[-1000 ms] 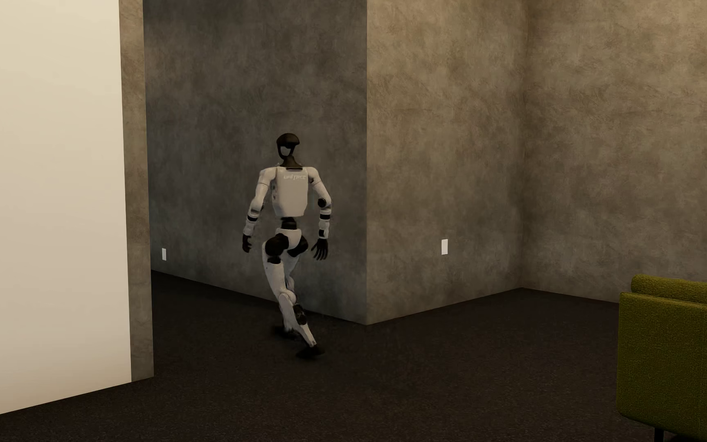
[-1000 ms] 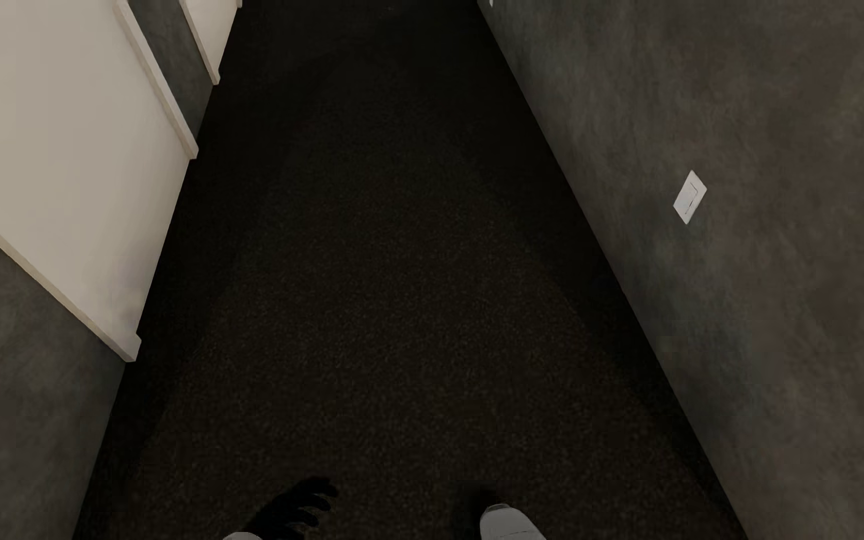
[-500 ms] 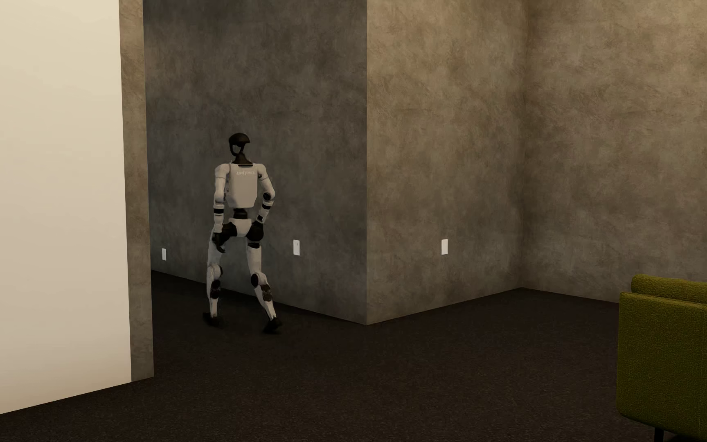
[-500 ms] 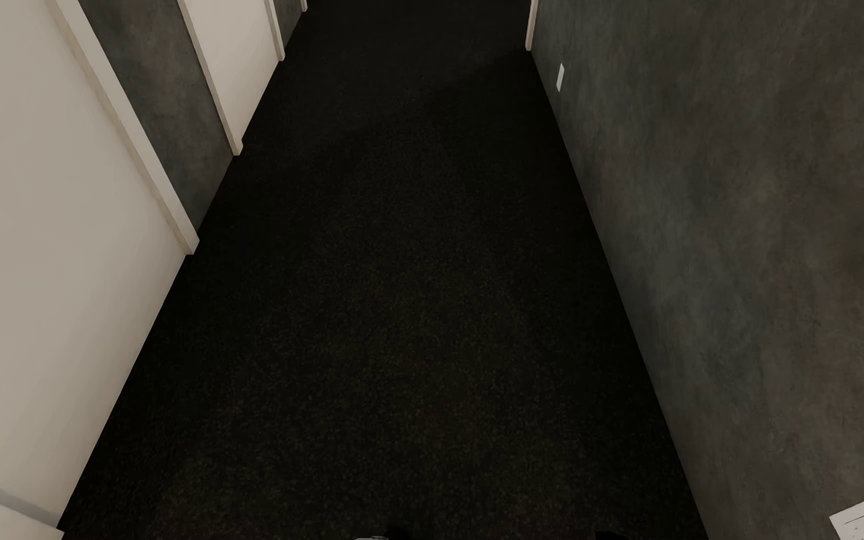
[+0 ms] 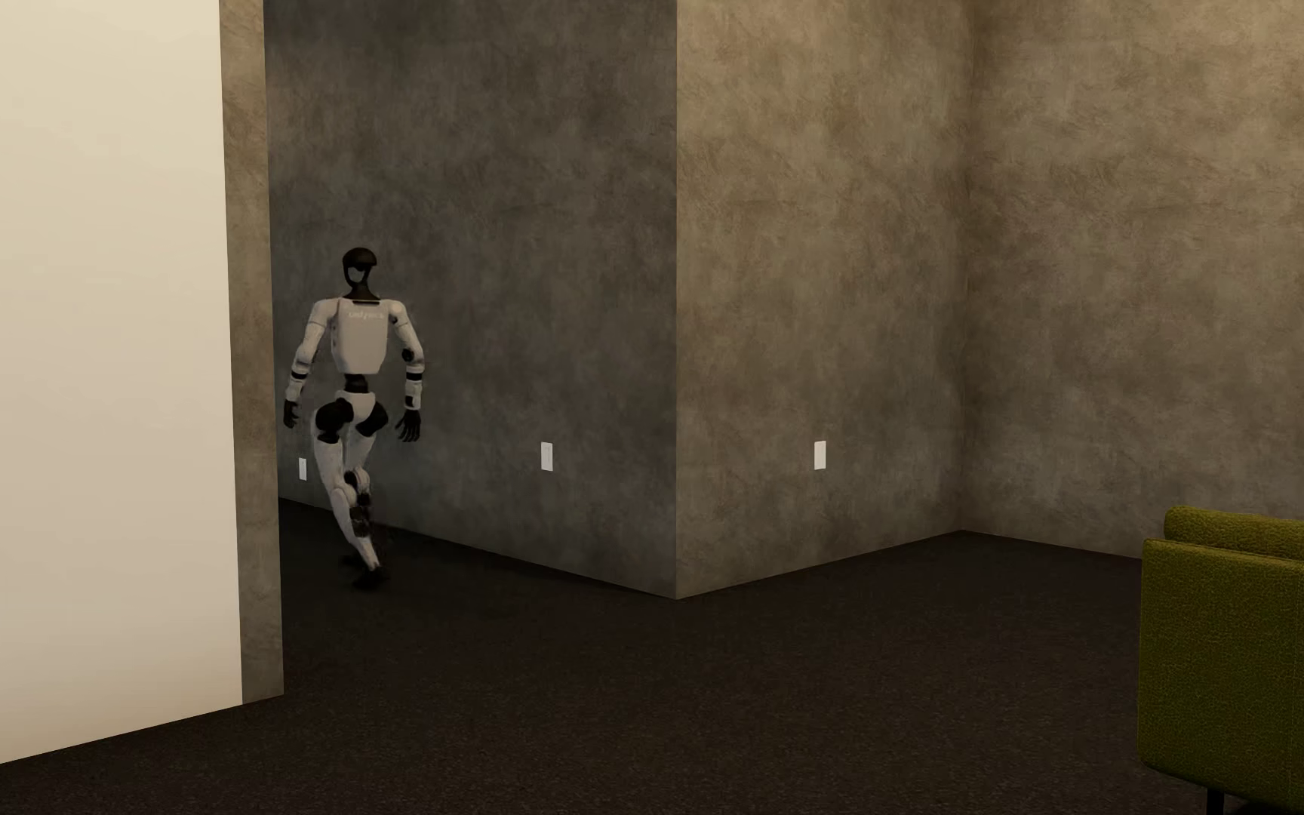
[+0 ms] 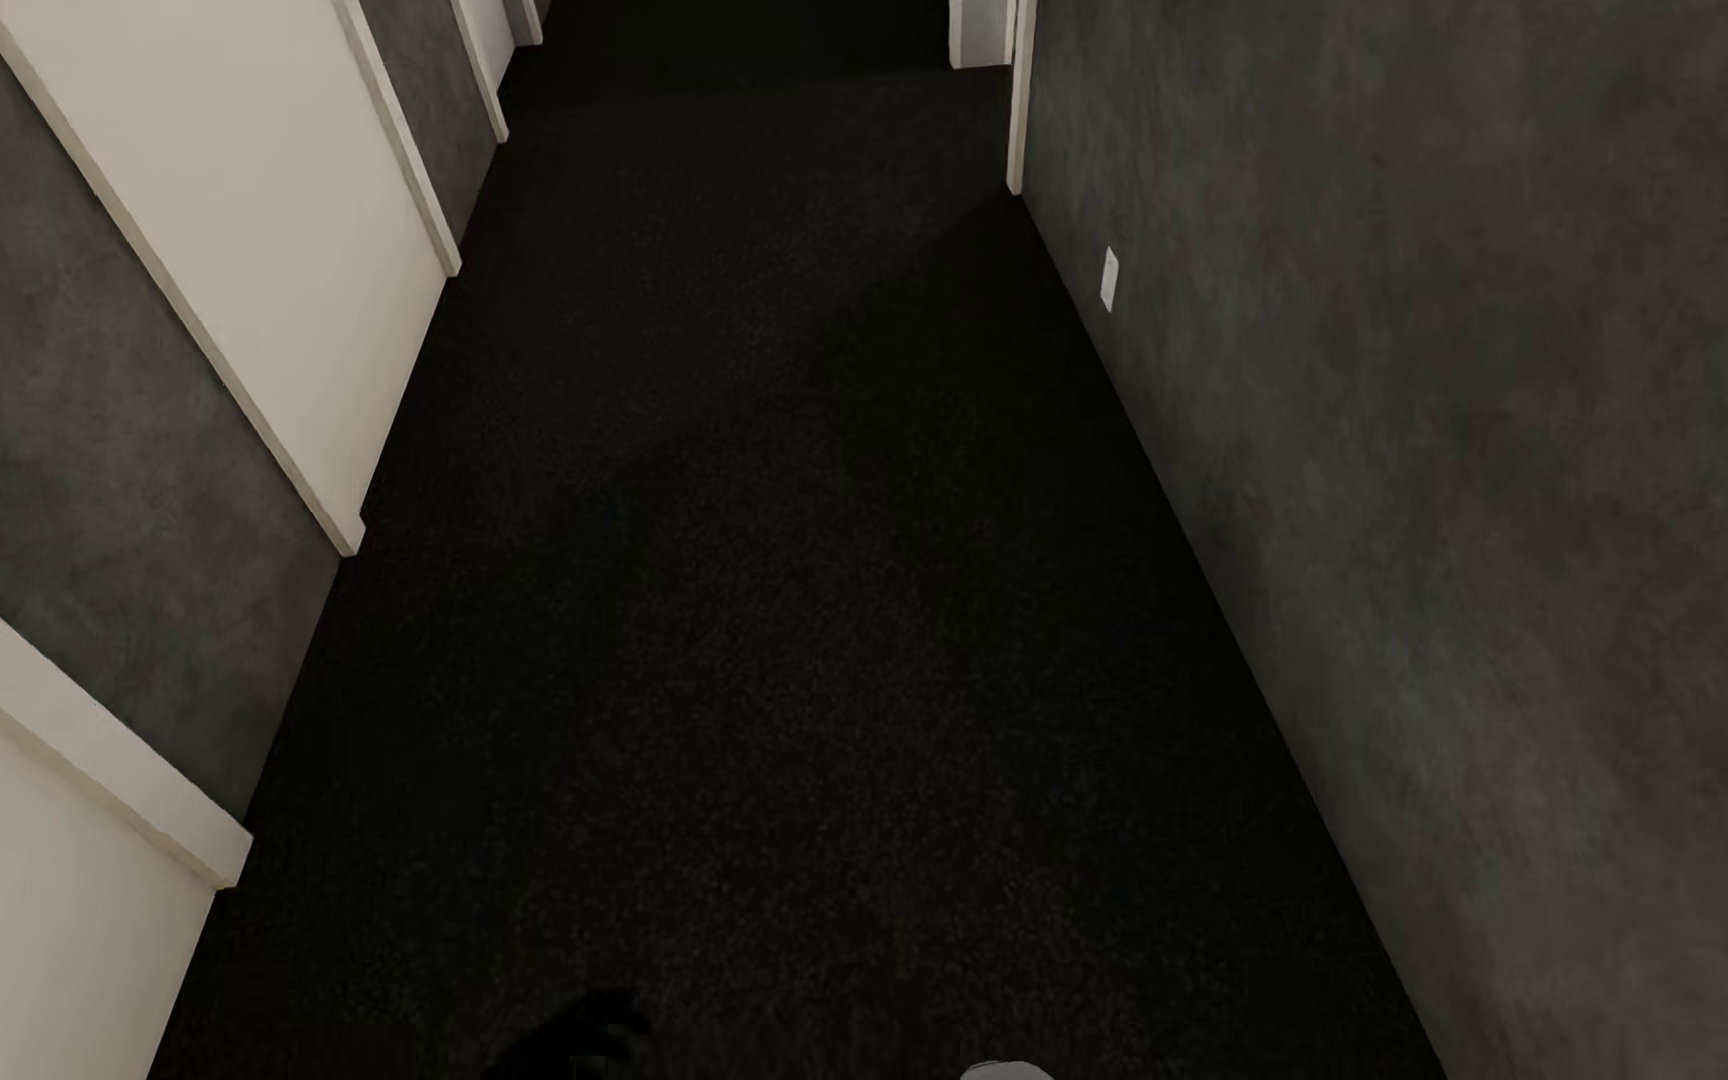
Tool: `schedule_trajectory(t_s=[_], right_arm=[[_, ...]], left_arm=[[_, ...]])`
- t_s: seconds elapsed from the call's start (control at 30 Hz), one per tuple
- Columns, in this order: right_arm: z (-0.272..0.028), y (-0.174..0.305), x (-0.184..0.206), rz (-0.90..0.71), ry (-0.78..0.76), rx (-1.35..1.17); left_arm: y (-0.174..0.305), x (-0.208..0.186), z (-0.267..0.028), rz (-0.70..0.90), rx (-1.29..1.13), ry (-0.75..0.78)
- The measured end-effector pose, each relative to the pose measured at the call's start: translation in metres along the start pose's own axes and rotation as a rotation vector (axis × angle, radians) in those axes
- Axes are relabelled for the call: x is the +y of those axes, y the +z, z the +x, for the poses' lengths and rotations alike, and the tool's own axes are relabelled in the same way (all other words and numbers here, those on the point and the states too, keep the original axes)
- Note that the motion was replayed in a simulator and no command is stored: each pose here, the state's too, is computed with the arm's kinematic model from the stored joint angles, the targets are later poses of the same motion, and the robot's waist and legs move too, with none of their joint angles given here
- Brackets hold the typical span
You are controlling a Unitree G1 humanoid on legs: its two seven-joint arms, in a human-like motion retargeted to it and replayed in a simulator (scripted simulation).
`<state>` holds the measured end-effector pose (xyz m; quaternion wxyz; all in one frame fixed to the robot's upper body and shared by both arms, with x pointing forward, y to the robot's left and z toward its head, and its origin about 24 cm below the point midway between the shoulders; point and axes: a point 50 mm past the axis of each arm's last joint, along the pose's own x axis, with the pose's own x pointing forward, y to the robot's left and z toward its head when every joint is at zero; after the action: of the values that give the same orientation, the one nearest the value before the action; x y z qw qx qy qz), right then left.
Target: Avoid the corner
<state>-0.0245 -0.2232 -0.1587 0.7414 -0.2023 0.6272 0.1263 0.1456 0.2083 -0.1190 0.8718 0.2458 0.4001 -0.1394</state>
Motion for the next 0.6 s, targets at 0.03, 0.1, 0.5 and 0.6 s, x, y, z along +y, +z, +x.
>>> schedule_trajectory(t_s=[0.03,0.1,0.5,0.6], right_arm=[[-0.002,-0.006,0.004,0.002,0.009,0.015],[-0.002,-0.018,0.01,-0.003,0.027,0.066],[-0.016,0.136,-0.062,0.086,-0.182,-0.502],[-0.032,0.161,-0.074,0.093,-0.22,-0.628]], left_arm=[[0.015,0.013,0.003,-0.008,-0.051,0.038],[0.028,0.023,0.006,0.006,-0.089,0.062],[-0.118,-0.088,-0.061,0.113,0.434,-0.302],[-0.136,-0.105,-0.084,0.129,0.483,-0.369]])
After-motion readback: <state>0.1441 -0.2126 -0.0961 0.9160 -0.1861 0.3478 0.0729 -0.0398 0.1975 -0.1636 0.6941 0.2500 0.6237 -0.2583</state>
